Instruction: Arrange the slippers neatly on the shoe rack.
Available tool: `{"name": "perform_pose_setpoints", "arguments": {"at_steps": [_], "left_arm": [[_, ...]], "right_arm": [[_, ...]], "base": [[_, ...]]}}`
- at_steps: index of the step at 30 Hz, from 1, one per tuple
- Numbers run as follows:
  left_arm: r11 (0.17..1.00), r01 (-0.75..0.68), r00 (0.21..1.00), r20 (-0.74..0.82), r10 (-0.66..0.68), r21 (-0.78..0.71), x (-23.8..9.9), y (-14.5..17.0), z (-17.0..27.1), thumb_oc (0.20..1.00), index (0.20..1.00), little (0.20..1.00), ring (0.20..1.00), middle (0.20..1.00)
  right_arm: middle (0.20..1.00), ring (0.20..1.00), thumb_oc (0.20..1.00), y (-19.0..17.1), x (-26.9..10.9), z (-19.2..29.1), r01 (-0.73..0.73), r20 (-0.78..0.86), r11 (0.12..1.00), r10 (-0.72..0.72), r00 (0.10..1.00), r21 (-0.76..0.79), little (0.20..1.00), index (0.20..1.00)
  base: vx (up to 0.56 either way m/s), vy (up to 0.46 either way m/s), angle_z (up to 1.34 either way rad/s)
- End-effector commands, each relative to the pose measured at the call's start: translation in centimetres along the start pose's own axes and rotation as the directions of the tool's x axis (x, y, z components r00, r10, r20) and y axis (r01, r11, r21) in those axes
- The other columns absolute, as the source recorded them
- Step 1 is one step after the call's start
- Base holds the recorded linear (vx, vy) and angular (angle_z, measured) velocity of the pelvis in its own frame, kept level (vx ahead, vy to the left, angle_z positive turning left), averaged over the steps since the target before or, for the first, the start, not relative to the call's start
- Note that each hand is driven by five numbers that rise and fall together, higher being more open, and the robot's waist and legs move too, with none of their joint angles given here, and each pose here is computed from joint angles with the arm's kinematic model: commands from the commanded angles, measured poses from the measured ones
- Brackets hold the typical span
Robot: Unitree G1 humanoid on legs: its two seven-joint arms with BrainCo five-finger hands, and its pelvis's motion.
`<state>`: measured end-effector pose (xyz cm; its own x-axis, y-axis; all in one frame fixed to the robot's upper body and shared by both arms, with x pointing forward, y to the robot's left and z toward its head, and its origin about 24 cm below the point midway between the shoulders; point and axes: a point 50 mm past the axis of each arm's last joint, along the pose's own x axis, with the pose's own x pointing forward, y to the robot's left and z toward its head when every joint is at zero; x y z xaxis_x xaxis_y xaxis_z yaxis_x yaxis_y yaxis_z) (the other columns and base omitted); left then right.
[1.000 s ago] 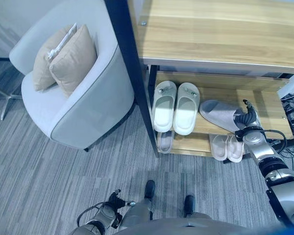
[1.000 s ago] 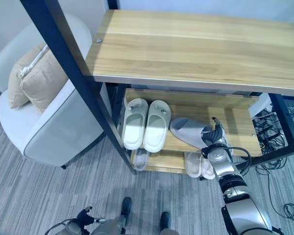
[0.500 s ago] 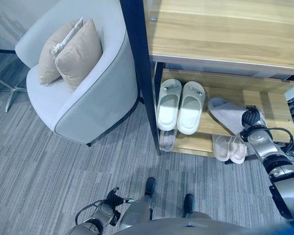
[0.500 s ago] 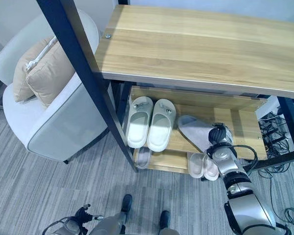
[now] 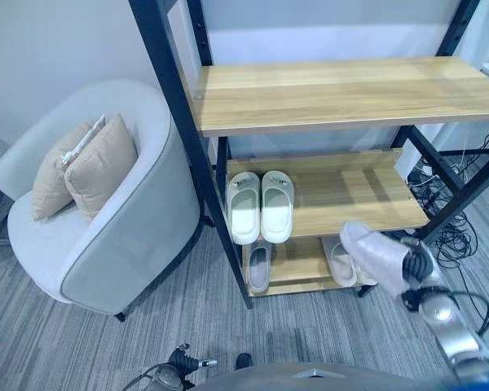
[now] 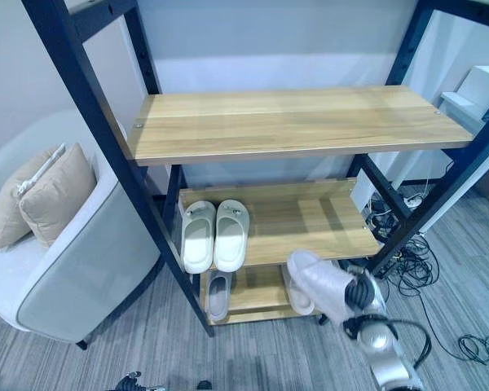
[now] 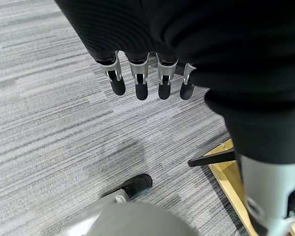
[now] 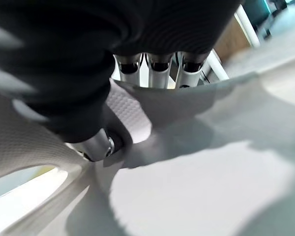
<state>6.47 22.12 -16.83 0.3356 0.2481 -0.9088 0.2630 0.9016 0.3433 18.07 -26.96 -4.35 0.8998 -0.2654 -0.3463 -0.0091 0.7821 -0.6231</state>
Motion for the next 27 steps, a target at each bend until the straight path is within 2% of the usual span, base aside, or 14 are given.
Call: {"name": "perform_pose_setpoints", "arguments": {"at_steps": [1, 4, 5, 6, 12, 19, 27], "left_arm": [[1.0, -0.01, 1.0, 0.002, 0.01, 0.018, 0.5, 1.4, 1.3, 1.0, 1.0, 1.0, 1.0, 1.0], [1.0, 0.005, 1.0, -0.011, -0.005, 0.011, 0.4, 1.0, 0.7, 1.0, 1.0, 1.0, 1.0, 1.0], [0.999, 0.041, 0.998, -0.051, -0.04, 0.028, -0.1, -0.5, -1.1, 1.0, 1.0, 1.0, 1.0, 1.0], [0.997, 0.037, 0.998, -0.054, -0.034, 0.061, -0.1, -0.4, -1.2, 1.0, 1.0, 1.0, 1.0, 1.0], [0.998, 0.024, 1.0, -0.017, -0.023, 0.053, 0.0, -0.1, -0.6, 1.0, 1.0, 1.0, 1.0, 1.0], [0.998, 0.029, 0.999, 0.011, -0.03, 0.056, 0.1, 0.0, 0.3, 1.0, 1.0, 1.0, 1.0, 1.0], [0.998, -0.006, 0.998, 0.055, 0.002, 0.067, 0.5, 1.3, 2.0, 1.0, 1.0, 1.0, 1.0, 1.0]], "right_arm": [[0.2, 0.2, 0.2, -2.7, 1.9, 4.0, 0.086, 0.186, 0.996, -0.088, 0.979, 0.018, 0.2, 0.2], [0.2, 0.2, 0.2, -2.3, 1.0, 3.0, 0.069, 0.157, 0.997, -0.074, 0.985, 0.034, 0.2, 0.2], [0.2, 0.2, 0.2, -2.1, 1.1, 2.6, 0.089, 0.138, 0.994, -0.097, 0.986, 0.064, 0.2, 0.2], [0.2, 0.2, 0.2, -1.0, 0.2, 1.6, 0.064, 0.103, 0.996, -0.07, 0.992, 0.067, 0.2, 0.2], [0.2, 0.2, 0.2, -0.6, 0.0, 0.5, 0.063, 0.052, 0.994, -0.067, 0.996, 0.086, 0.2, 0.2], [0.2, 0.2, 0.2, 0.5, 1.1, 1.5, 0.012, 0.065, 0.994, -0.02, 0.998, 0.112, 0.2, 0.2], [0.2, 0.2, 0.2, 3.4, 1.3, 2.3, -0.1, 0.071, 0.986, 0.091, 0.993, 0.133, 0.2, 0.2]], "base": [[0.0, 0.003, -0.1], [0.01, 0.005, -0.03], [0.01, -0.019, -0.05], [0.01, -0.02, 0.04], [0.0, 0.028, 0.09], [-0.08, 0.102, -0.17], [-0.04, 0.112, 0.0]]}}
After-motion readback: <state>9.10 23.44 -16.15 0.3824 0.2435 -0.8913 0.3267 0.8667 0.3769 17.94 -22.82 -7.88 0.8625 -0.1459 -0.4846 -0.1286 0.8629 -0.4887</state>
